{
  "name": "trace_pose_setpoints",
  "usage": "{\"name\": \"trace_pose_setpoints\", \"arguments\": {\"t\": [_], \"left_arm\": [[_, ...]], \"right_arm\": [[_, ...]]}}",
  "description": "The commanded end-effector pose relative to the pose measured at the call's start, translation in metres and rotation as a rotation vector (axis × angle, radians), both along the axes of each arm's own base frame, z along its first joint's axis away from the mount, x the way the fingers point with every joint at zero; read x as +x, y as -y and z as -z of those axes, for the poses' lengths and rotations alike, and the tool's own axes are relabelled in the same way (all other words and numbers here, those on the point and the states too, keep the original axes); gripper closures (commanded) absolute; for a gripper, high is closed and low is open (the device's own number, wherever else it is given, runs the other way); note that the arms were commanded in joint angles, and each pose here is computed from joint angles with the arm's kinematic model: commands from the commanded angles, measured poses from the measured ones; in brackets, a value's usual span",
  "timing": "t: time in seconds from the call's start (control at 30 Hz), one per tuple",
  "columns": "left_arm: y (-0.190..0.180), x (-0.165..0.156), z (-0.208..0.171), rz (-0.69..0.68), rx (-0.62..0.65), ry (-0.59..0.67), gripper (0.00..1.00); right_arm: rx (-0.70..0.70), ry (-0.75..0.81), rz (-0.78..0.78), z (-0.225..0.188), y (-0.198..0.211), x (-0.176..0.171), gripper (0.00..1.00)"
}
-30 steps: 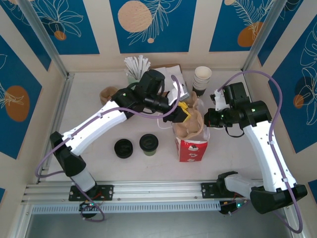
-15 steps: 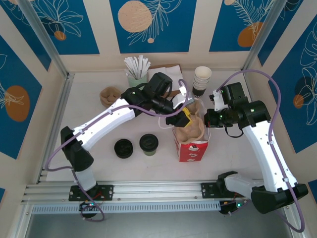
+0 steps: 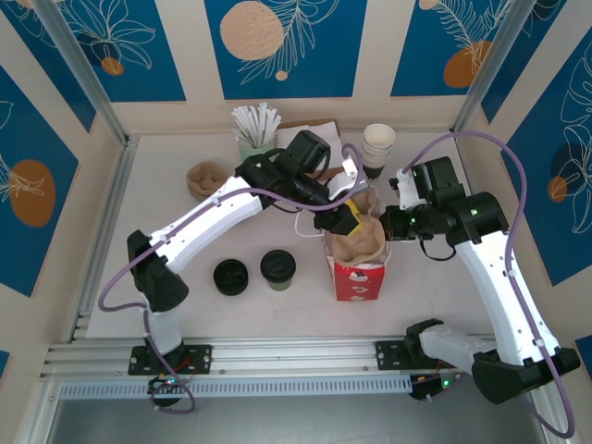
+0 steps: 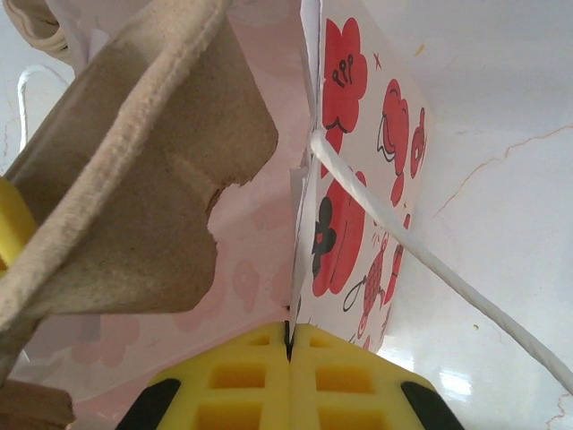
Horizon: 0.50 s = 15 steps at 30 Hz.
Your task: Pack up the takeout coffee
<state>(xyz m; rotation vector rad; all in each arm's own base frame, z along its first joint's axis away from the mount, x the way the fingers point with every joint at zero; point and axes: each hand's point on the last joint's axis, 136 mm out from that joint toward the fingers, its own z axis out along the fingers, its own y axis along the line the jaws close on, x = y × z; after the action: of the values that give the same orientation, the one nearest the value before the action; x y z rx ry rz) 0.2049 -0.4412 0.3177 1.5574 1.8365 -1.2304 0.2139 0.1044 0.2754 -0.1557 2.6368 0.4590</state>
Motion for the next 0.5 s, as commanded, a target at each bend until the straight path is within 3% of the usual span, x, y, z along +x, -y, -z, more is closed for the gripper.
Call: {"name": "trace_pose_setpoints", "arguments": {"t": [0.0,0.23,0.47], "left_arm": [[0.0,-0.01,-0.02,0.044,-0.05,-0.03,0.65],[-0.005,-0.015,-0.028,0.046,-0.062,-0.033,0.65],[-0.009,-0.004,-0.009,0.009,0.006,-0.021,0.65]], "right_arm": [[0.038,0.03,-0.008,-0.009,-0.006,-0.001,1.0],[0.038,0.033,-0.006,-0.009,-0.005,-0.001,1.0],[0.055,0.034,-0.027,-0.01,-0.009,-0.002,1.0]]}}
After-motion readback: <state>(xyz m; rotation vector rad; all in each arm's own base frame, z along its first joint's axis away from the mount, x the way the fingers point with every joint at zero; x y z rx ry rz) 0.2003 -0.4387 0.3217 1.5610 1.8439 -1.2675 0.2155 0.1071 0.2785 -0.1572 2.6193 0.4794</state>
